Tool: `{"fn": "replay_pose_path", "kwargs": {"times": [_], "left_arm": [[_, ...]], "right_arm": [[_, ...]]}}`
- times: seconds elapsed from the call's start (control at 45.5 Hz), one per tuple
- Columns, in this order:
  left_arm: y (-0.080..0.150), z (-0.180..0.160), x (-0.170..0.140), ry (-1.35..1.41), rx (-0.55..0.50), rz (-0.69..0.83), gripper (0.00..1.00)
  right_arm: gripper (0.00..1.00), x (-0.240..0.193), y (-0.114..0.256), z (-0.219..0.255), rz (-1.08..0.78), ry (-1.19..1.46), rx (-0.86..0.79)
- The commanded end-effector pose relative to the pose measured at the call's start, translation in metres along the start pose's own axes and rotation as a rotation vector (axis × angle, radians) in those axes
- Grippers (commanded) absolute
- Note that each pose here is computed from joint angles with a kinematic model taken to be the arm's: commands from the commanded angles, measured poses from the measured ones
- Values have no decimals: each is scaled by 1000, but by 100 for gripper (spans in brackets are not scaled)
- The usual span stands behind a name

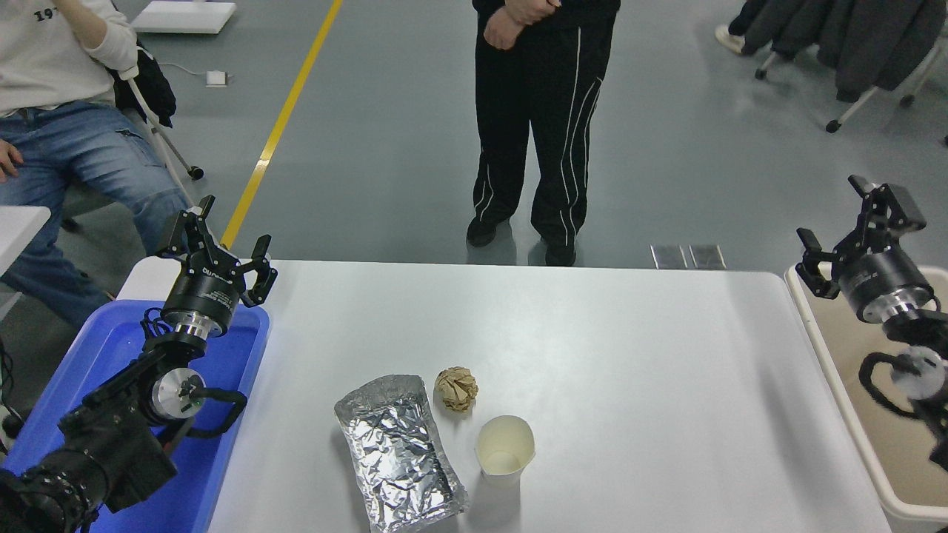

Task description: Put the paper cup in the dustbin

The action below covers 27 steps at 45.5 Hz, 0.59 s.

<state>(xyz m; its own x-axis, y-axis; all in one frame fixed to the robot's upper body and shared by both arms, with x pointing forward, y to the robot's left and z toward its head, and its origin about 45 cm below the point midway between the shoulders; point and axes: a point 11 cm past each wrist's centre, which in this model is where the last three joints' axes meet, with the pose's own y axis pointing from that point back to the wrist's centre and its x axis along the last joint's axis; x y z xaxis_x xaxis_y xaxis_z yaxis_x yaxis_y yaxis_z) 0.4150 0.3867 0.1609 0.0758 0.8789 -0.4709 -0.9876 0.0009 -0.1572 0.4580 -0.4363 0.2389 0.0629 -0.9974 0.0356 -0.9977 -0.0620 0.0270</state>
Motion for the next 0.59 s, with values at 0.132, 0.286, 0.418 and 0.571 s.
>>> {"fn": "replay_pose_path", "kwargs": {"times": [0.132, 0.286, 0.418, 0.571], "left_arm": [[0, 0, 0, 0, 1, -1, 100], [0, 0, 0, 0, 0, 1, 100], [0, 0, 0, 0, 0, 1, 100], [0, 0, 0, 1, 0, 0, 100]], "right_arm": [[100, -68, -59, -90, -303, 602, -38], [100, -124, -69, -85, -522, 928, -97], [99, -169, -58, -73, -767, 1218, -132], [100, -217, -25, -64, -1041, 1372, -93]]}}
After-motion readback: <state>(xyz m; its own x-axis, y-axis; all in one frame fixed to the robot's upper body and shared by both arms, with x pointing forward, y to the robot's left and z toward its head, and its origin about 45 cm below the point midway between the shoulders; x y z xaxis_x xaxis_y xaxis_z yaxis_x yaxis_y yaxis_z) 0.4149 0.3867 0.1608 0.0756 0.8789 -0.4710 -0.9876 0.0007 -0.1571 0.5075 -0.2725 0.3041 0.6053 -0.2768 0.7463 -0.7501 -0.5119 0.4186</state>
